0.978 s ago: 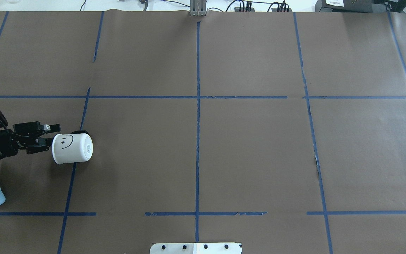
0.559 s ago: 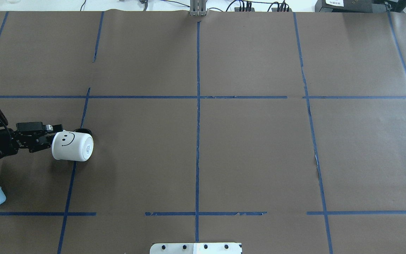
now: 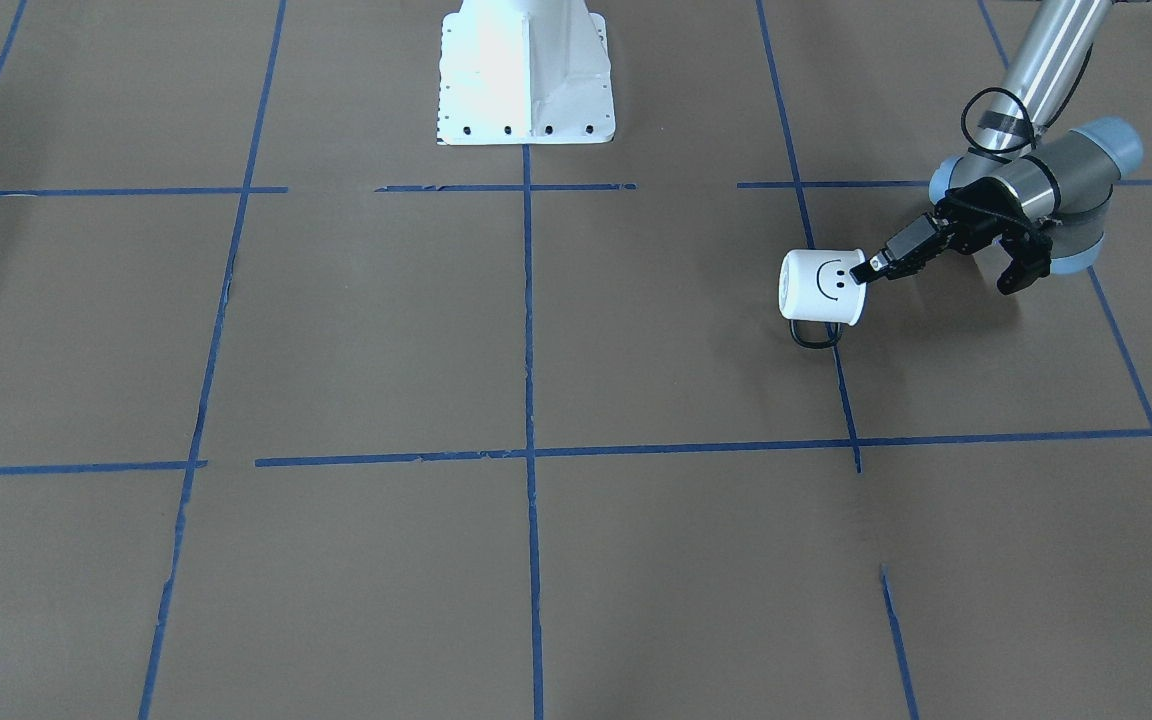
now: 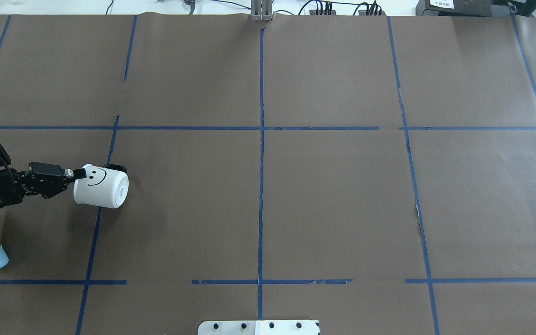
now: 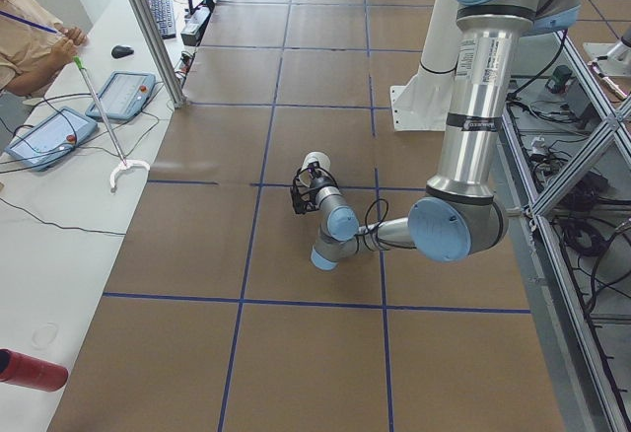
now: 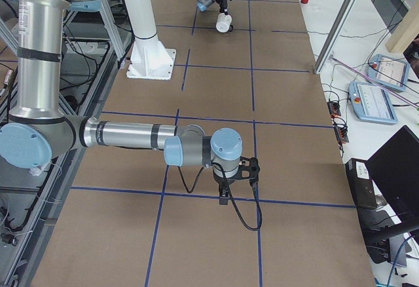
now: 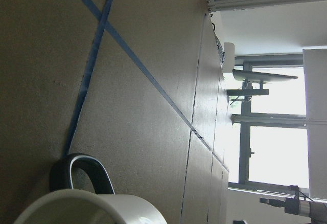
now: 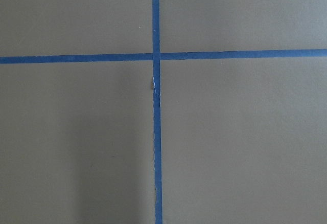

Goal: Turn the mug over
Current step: 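Lift the mug with the left gripper and carry it toward the table center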

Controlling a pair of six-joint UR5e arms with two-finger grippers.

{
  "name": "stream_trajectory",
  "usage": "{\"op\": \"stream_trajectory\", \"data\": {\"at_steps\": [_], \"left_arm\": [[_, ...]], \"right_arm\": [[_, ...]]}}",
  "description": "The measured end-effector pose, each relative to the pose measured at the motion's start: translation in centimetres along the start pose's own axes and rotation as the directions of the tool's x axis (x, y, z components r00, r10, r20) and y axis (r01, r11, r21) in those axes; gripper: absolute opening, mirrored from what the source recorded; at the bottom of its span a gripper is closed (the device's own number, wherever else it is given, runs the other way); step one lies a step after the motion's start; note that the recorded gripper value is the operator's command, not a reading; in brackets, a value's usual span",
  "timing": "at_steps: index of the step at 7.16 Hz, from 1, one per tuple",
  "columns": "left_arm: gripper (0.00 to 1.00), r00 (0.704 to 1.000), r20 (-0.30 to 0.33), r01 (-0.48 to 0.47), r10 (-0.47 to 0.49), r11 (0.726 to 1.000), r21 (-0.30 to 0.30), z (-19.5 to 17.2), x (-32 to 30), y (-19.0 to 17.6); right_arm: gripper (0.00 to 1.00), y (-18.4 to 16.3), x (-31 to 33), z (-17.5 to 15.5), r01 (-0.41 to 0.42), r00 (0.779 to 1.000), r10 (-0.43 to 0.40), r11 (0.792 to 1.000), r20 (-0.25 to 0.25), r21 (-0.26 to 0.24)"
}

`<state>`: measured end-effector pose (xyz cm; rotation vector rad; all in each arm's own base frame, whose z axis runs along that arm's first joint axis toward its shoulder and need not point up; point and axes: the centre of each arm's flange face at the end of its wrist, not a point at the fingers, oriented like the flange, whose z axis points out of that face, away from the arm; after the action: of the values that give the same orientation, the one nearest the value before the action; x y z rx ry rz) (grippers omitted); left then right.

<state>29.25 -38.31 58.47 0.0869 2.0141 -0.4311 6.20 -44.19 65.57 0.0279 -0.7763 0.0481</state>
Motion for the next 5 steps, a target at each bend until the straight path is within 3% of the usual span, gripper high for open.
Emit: {"op": "stream_trajectory", "data": {"at_steps": [2,3,5], "left_arm": [[0.0,0.999,-0.032,0.041,-0.041,0.999,-0.002,0.9,1.9,0.3],[0.0,0.998,-0.014,0.06,-0.06,0.998,0.014,2.0,3.1,0.3],[0.0,0.991,0.094,0.09,-0.097,0.993,0.077,6.4,7.2,0.7]], "right_arm": [[1.0,0.0,0.0,0.0,0.001,1.0,-0.001,1.0,0.0,0.001],[1.0,0.0,0.0,0.0,0.001,1.0,-0.001,1.0,0.0,0.001],[1.0,0.0,0.0,0.0,0.0,1.0,0.0,1.0,0.0,0.001]]}}
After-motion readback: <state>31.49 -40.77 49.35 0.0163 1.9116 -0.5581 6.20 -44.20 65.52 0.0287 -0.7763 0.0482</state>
